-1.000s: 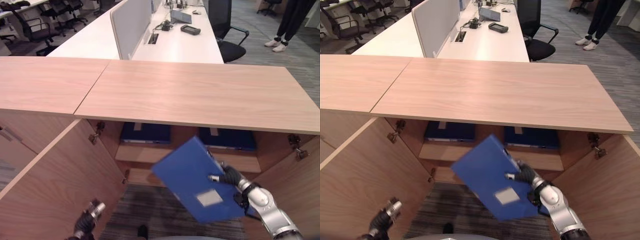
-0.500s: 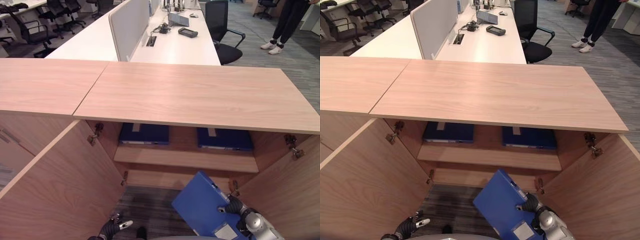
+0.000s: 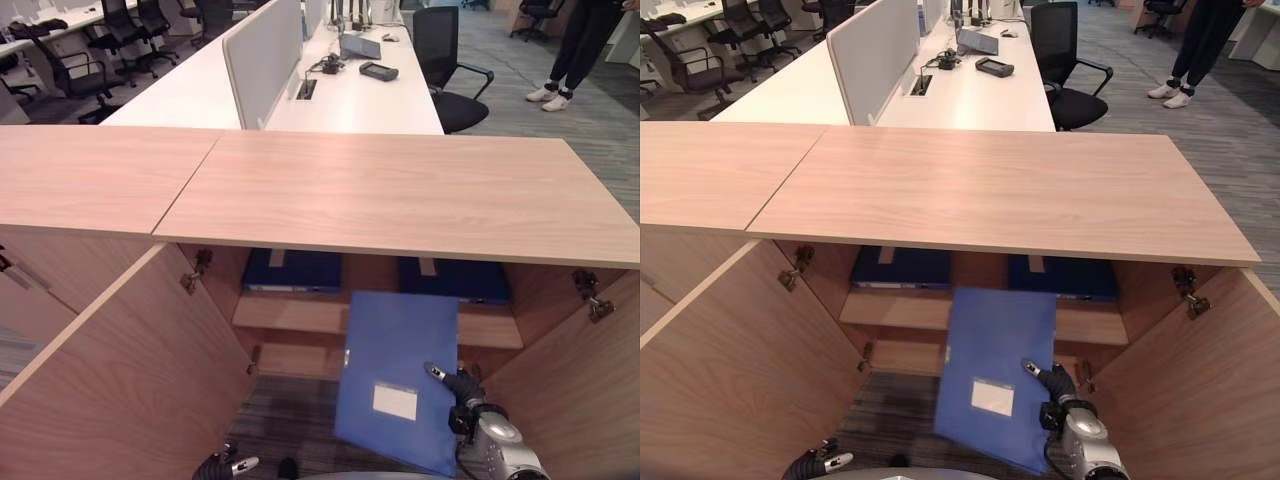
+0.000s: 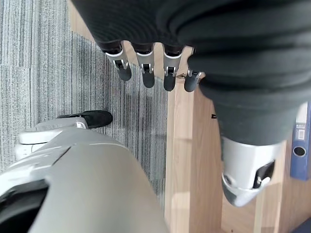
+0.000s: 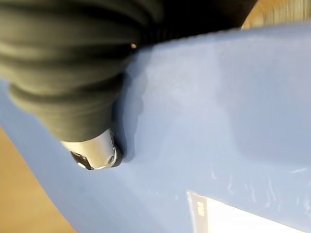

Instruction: Put the empty folder in the office cabinet

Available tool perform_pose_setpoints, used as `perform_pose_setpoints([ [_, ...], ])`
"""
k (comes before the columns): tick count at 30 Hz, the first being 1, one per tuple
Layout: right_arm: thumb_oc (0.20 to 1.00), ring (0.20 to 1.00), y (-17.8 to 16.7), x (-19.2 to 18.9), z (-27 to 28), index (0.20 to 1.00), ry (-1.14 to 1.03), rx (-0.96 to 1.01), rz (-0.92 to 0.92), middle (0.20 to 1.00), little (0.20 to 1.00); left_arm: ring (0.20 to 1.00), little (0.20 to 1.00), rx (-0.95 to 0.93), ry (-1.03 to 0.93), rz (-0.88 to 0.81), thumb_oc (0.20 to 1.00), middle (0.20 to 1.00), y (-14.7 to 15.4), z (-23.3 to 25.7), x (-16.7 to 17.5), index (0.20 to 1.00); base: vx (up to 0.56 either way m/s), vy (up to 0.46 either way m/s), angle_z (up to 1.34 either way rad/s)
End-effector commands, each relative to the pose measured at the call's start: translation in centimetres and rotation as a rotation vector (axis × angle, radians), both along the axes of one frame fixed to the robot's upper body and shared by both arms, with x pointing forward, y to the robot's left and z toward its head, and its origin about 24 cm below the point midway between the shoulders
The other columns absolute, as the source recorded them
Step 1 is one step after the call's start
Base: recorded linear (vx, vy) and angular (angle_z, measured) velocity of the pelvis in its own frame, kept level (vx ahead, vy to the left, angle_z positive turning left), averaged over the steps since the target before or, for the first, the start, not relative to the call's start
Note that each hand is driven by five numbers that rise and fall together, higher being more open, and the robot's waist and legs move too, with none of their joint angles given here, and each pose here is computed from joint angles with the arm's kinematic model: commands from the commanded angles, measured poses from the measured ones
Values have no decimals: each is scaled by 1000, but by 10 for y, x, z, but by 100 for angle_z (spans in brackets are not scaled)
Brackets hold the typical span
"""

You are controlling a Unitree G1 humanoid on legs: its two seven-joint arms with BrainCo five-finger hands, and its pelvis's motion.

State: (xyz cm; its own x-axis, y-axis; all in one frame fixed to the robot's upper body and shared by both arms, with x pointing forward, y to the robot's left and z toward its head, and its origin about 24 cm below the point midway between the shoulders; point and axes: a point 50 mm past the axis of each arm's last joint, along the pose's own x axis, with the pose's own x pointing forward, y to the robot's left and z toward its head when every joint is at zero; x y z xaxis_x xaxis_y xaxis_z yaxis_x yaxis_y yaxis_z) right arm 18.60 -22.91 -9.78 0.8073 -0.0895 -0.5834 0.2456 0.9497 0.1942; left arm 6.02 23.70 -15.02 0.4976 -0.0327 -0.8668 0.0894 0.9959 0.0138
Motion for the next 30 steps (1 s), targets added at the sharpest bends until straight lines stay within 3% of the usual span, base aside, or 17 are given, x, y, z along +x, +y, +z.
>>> perform_pose_setpoints([
  [1, 200, 200, -12, 45, 41, 200, -303, 126, -170, 200, 200, 1000, 1000, 39, -25, -70, 1000, 1000, 15, 6, 10, 1000, 0, 0, 0],
  [17, 200, 200, -7, 71, 55, 200, -426, 380, -527, 200, 200, 1000, 1000, 56, -62, -43, 1000, 1000, 14, 8, 13, 1000, 6, 1, 0],
  [26, 200, 200, -12, 107, 86, 200, -553, 549, -739, 200, 200, 1000, 1000, 60, -90, -98, 1000, 1000, 10, 11, 22, 1000, -1, 2, 1],
  [28, 200, 200, -18, 120, 103, 200, -611, 567, -756, 200, 200, 1000, 1000, 58, -104, -124, 1000, 1000, 8, 13, 27, 1000, -44, 6, 12],
  [30, 200, 200, -15, 137, 120, 200, -629, 620, -778, 200, 200, 1000, 1000, 11, -226, -116, 1000, 1000, -3, 25, 57, 1000, -46, 9, 18],
])
